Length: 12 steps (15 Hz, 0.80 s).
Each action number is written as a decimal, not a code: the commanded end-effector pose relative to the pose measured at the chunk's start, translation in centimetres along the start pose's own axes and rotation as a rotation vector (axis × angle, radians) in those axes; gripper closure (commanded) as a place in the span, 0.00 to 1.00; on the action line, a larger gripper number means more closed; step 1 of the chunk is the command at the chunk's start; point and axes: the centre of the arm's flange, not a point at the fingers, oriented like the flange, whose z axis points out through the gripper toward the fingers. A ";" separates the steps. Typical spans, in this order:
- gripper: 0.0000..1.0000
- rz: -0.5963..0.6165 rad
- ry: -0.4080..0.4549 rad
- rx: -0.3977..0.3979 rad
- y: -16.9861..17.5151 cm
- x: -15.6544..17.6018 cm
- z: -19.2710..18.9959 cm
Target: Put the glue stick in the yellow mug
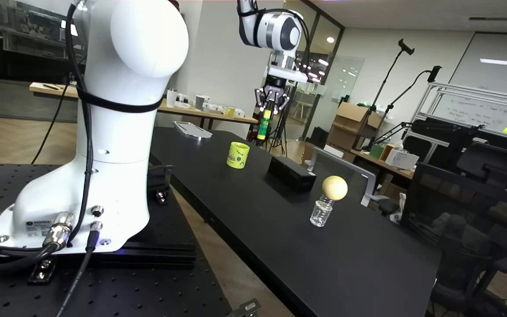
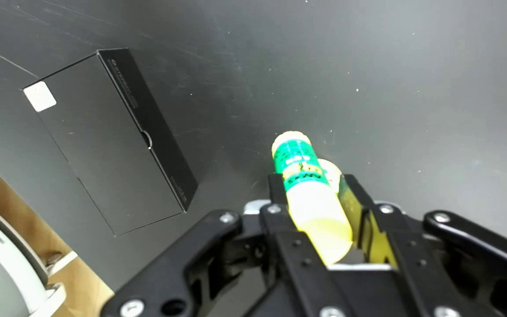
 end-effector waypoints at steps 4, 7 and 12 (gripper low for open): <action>0.66 -0.019 -0.009 0.001 -0.4 -0.5 0.1; 0.91 -0.021 -0.009 0.001 -0.3 -0.6 0.1; 0.91 -0.092 -0.021 0.020 0.2 3.3 1.2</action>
